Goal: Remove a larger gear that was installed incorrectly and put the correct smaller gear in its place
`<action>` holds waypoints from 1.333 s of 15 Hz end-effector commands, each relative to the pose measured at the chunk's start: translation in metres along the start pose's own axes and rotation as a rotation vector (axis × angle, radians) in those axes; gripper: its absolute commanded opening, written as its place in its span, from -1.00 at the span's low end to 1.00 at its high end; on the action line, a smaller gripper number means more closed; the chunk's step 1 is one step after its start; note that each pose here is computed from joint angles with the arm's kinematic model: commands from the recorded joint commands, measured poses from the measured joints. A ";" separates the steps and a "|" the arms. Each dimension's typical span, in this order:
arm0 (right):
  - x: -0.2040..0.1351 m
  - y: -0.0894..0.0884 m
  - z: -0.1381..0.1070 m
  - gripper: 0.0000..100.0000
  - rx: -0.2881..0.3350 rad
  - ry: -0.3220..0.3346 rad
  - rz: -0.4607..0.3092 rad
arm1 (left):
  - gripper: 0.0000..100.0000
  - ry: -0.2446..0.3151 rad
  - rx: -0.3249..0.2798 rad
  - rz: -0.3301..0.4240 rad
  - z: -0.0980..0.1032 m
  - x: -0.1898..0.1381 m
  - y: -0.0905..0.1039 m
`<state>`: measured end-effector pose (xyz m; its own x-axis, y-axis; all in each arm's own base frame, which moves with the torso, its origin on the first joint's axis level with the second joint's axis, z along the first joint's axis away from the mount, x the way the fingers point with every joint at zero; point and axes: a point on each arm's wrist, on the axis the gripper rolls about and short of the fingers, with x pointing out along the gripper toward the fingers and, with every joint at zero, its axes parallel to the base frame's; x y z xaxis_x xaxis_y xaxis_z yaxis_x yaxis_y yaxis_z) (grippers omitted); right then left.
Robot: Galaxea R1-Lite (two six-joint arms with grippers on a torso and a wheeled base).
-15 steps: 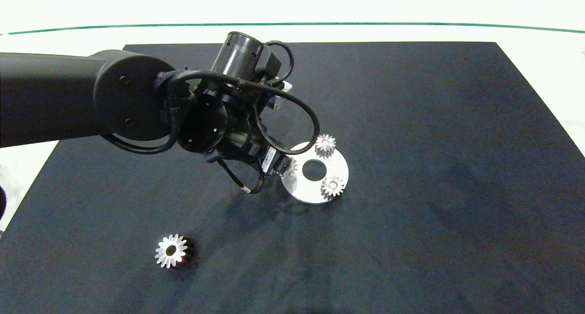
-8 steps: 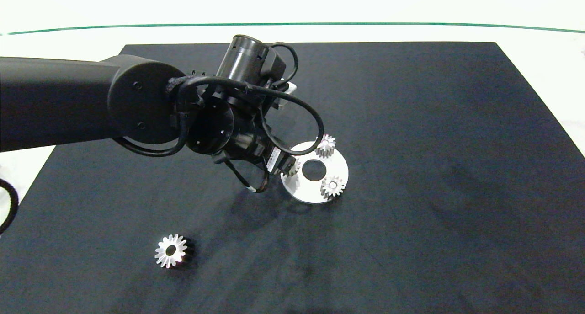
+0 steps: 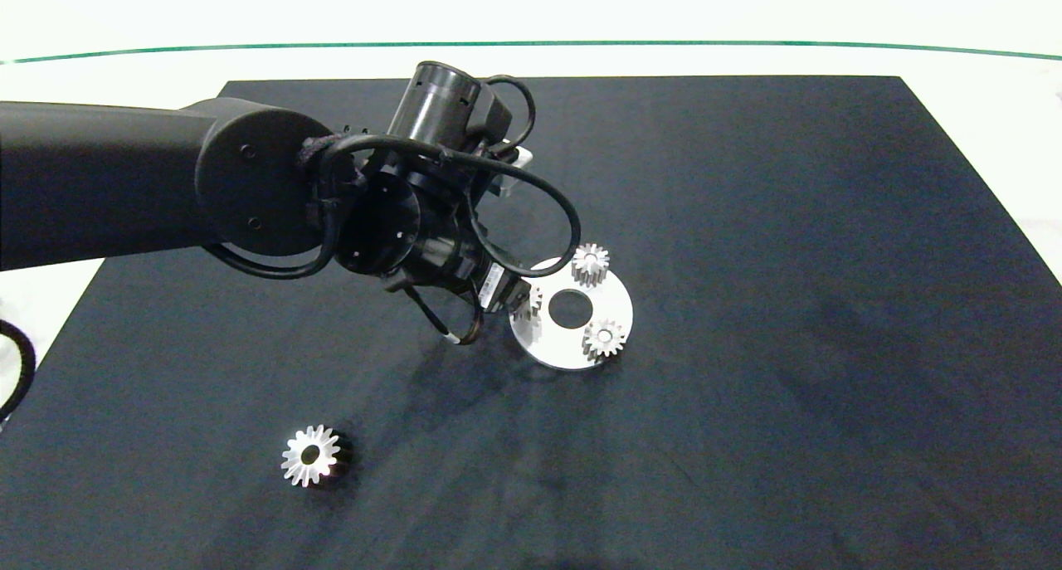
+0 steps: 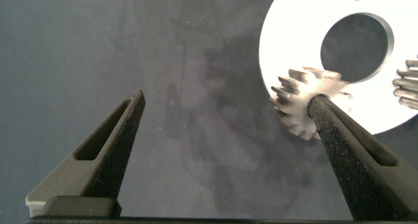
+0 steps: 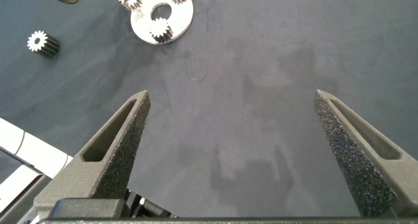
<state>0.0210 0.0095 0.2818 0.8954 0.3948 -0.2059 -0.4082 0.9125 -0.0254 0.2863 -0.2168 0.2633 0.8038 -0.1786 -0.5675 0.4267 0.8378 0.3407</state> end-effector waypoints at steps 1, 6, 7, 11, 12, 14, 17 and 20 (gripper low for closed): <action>0.001 0.000 0.000 1.00 0.001 0.004 0.000 | 1.00 -0.013 -0.003 0.004 0.003 -0.003 0.002; 0.000 0.000 0.000 1.00 0.001 0.003 -0.002 | 1.00 -0.019 -0.009 0.004 0.003 -0.008 0.003; -0.001 0.000 -0.001 1.00 0.001 0.001 -0.002 | 1.00 -0.027 -0.020 0.006 0.004 -0.013 0.006; -0.004 -0.001 -0.001 1.00 0.030 -0.009 -0.039 | 1.00 -0.069 -0.068 0.005 -0.007 -0.057 0.019; -0.004 -0.002 -0.001 1.00 0.034 -0.009 -0.069 | 1.00 -0.069 -0.074 0.006 -0.014 -0.068 0.022; -0.006 -0.004 -0.002 1.00 0.046 -0.015 -0.152 | 1.00 -0.078 -0.106 0.019 -0.032 -0.095 0.030; -0.016 -0.005 -0.003 1.00 0.076 -0.042 -0.312 | 1.00 -0.117 -0.142 0.052 -0.066 -0.141 0.046; -0.033 -0.001 -0.010 1.00 0.107 -0.065 -0.494 | 1.00 -0.193 -0.212 0.110 -0.115 -0.195 0.067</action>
<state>0.0057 -0.0034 0.2799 0.9857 0.0030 -0.1687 -0.0048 0.9999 -0.0103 0.1606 -0.1124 0.3061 0.8689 -0.1762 -0.4625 0.3189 0.9140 0.2508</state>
